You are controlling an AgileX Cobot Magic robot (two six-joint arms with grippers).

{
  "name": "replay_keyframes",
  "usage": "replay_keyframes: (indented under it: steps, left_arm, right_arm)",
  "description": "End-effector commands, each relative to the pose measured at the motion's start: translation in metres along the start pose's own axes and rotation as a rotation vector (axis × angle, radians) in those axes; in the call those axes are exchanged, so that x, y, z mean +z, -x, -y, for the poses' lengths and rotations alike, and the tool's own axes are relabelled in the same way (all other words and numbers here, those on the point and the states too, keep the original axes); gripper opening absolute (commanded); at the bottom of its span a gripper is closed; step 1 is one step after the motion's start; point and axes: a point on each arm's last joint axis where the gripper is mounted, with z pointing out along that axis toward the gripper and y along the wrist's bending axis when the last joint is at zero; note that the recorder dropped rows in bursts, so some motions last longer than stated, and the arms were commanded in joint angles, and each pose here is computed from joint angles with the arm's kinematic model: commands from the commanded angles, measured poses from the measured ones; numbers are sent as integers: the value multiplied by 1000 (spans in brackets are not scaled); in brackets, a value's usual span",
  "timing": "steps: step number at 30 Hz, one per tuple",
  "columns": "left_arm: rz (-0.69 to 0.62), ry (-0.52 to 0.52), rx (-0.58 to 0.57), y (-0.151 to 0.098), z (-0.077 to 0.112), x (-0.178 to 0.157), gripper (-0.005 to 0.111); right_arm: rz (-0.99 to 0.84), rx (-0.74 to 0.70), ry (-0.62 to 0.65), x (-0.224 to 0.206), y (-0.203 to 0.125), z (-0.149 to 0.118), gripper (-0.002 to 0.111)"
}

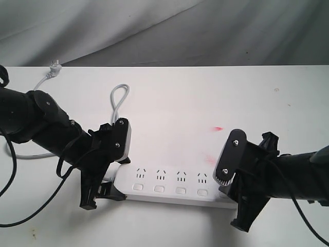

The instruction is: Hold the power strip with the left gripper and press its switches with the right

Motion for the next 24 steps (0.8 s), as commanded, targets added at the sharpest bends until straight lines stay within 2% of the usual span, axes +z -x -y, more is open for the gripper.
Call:
replay_keyframes:
  steps: [1,10,24]
  left_arm:
    - [0,-9,9,1,1,2,67]
    - [0,-9,9,1,1,2,67]
    - [0,-9,9,1,1,2,67]
  right_arm:
    - [0,-3,-26,-2,0,4,47]
    - [-56,17,31,14,-8,-2,47]
    - [-55,26,51,15,-10,-5,47]
